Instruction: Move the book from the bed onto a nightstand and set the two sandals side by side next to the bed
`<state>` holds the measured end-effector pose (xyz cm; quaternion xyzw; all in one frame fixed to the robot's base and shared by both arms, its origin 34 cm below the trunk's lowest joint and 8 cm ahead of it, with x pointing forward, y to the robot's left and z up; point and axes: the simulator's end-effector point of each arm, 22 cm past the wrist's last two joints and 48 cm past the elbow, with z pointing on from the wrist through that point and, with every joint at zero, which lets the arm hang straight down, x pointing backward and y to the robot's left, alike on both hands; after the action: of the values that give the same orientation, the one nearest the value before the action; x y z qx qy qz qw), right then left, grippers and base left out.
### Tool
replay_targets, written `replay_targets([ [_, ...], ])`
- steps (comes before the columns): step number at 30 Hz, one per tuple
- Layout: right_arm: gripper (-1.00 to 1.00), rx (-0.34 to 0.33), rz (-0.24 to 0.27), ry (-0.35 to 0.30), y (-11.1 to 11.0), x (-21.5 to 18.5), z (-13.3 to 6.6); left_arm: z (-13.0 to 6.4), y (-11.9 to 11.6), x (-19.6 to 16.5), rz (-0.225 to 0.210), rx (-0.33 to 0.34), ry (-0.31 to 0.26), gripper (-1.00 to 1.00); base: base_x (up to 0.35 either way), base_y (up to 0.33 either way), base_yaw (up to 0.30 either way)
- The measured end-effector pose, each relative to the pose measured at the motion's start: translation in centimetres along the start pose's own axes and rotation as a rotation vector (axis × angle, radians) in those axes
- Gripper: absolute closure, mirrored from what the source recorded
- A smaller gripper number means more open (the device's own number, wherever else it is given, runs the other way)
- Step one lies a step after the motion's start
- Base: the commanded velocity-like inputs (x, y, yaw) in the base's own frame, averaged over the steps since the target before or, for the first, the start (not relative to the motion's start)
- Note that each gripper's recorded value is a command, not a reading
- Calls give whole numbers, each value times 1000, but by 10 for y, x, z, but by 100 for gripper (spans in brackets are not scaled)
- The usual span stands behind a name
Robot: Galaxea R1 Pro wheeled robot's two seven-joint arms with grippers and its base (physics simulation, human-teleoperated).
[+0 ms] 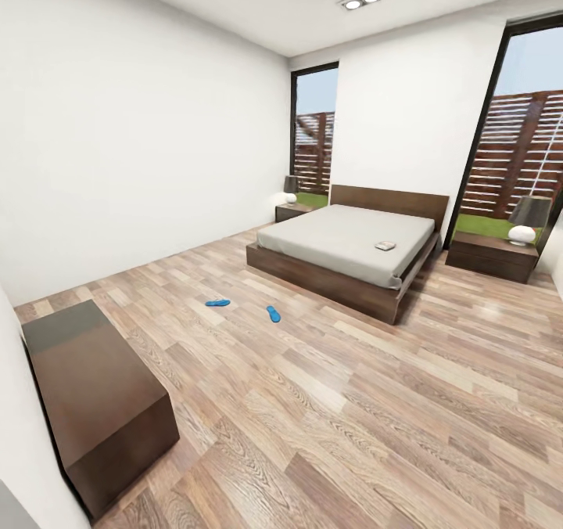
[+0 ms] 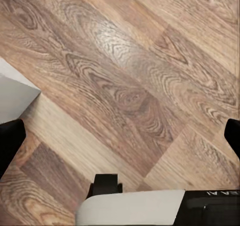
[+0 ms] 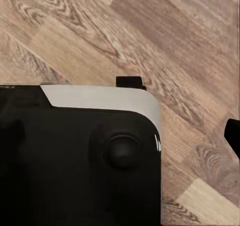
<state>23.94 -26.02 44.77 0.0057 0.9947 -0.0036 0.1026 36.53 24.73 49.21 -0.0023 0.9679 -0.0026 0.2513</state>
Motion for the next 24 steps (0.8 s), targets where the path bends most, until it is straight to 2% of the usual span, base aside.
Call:
replay_targets([
  [4, -100, 4, 1, -120, -2, -58, -3, 0, -6, -34, -5, 7, -70, -100, 0, 0, 0],
  [9, -100, 5, 2, -204, -2, -97, -10, -1, -8, -48, -8, 9, -100, -100, 0, 0, 0],
  [17, -100, 3, 4, -239, -1, -109, -13, -1, -5, -52, -45, 8, -111, -100, 22, 0, 0],
  [24, -100, 6, 9, -243, -2, -108, -13, -2, -2, -52, -79, 6, -112, -100, 236, 0, 0],
])
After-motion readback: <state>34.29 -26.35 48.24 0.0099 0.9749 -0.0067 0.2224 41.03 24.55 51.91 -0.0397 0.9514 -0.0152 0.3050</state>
